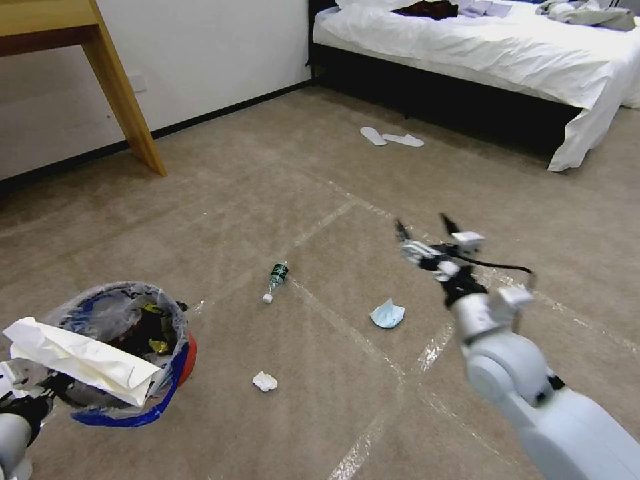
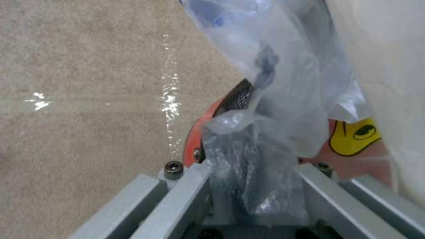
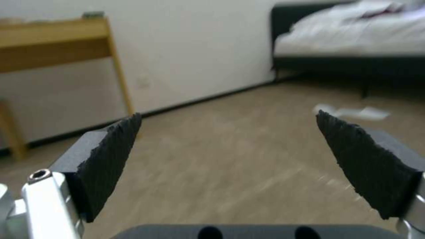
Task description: Pick up the trash bin and place the garbage on the floor into it.
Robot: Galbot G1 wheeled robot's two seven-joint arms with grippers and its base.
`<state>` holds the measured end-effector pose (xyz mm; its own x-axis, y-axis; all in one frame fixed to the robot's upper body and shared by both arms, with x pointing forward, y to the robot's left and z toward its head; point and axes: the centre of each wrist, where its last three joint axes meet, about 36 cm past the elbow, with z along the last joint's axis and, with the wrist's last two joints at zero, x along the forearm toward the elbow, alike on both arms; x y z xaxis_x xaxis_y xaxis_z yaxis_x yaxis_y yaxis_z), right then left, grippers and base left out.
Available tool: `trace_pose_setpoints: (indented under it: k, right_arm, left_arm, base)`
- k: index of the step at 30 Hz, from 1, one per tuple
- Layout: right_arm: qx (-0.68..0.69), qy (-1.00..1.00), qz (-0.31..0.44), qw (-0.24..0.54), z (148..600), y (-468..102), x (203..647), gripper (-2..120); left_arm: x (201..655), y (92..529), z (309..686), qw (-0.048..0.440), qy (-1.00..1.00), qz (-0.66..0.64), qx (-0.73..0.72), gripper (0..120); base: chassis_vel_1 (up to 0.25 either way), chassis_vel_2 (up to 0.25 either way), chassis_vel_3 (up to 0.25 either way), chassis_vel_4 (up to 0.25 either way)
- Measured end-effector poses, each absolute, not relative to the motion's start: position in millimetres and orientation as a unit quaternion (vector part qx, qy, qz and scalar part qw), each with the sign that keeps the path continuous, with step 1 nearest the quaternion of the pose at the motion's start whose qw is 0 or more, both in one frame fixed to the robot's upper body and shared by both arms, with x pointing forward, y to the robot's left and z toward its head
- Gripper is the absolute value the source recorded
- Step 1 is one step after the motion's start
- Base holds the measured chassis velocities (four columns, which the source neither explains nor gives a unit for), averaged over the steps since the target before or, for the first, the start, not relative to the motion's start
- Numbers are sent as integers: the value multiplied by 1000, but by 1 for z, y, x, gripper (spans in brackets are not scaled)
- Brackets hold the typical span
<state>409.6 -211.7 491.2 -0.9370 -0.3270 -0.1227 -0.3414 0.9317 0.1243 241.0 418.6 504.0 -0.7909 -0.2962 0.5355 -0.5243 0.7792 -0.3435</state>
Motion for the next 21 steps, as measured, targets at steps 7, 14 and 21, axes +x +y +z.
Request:
trace_pose_setpoints:
  k: [7, 14, 21]
  right_arm:
    - [-212, 974, 75, 4, 487, -180, 428, 100]
    - [-253, 964, 54, -63, 479, -143, 446, 100]
    - [-282, 949, 4, -139, 454, -108, 439, 100]
  left_arm:
    - [239, 421, 504, 231, -913, 245, 231, 0]
    - [239, 423, 502, 233, -911, 245, 236, 0]
    - [239, 426, 498, 236, -909, 245, 242, 0]
  base:
    - [0, 0, 0, 0]
    - [0, 0, 0, 0]
    - [0, 0, 0, 0]
